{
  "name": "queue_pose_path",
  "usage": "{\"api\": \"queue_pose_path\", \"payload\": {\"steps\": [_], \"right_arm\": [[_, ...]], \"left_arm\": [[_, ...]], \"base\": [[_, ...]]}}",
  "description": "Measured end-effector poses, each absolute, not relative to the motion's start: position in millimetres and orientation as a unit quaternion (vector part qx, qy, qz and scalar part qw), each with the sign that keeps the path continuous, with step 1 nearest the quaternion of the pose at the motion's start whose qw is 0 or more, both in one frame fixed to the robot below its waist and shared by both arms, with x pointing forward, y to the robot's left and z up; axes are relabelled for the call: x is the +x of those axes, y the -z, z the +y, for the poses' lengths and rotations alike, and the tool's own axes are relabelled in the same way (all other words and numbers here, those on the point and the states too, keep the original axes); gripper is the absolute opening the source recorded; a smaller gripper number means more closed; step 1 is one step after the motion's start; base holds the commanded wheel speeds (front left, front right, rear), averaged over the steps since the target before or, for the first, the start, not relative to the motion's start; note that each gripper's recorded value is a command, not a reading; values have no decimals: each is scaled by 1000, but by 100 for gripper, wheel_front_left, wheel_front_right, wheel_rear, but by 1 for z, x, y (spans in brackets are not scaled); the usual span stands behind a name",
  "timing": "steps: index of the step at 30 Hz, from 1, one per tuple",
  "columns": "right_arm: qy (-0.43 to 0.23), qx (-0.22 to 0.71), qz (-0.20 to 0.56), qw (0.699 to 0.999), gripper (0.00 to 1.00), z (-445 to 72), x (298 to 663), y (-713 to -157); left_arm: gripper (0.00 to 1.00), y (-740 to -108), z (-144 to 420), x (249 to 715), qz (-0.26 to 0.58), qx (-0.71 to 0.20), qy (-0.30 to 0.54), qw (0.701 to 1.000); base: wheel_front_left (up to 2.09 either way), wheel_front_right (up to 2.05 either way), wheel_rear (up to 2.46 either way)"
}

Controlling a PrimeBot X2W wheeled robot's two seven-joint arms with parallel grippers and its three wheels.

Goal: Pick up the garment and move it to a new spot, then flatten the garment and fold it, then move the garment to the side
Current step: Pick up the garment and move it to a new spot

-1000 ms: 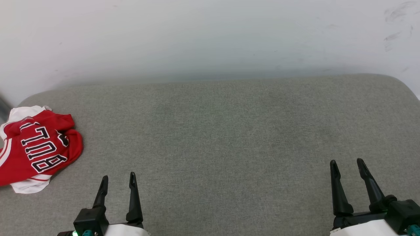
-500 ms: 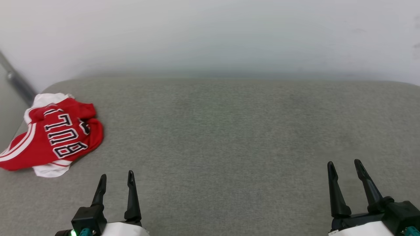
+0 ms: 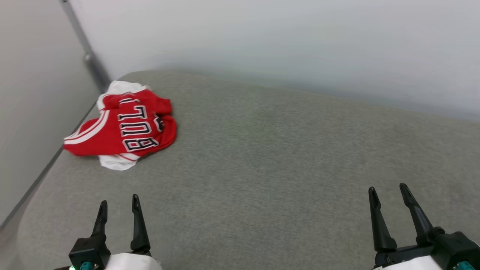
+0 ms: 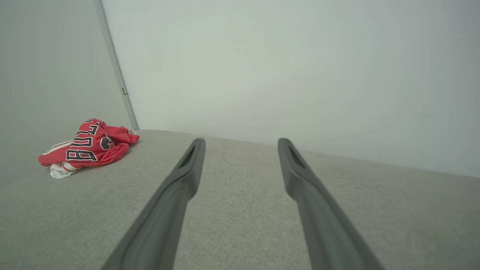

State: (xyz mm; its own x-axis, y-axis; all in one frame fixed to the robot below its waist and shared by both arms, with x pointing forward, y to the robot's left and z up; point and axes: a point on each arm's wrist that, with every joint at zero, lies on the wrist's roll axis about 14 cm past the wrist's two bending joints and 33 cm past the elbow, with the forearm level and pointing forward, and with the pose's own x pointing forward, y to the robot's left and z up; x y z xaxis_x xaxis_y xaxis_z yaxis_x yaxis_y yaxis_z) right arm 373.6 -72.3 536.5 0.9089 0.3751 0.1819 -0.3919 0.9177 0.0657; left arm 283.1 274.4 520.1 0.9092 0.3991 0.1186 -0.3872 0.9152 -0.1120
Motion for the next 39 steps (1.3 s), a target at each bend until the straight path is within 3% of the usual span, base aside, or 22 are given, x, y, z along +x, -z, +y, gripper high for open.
{"api": "queue_pose_path", "payload": {"steps": [13, 21, 29, 39], "right_arm": [[-297, 51, -80, 950, 100, -3, 374, -537], [-309, 51, -79, 946, 100, 5, 372, -538], [-292, 44, -75, 952, 100, -6, 381, -530], [-270, 32, -77, 959, 100, -13, 422, -515]], "left_arm": [[100, -522, 326, 217, -79, -36, -314, 946], [100, -519, 339, 201, -75, -35, -340, 937], [100, -555, 356, 231, -126, -25, -319, 939], [100, -652, 400, 318, -222, 69, -269, 935]], "base": [[0, 0, 0], [0, 0, 0], [0, 0, 0], [0, 0, 0]]}}
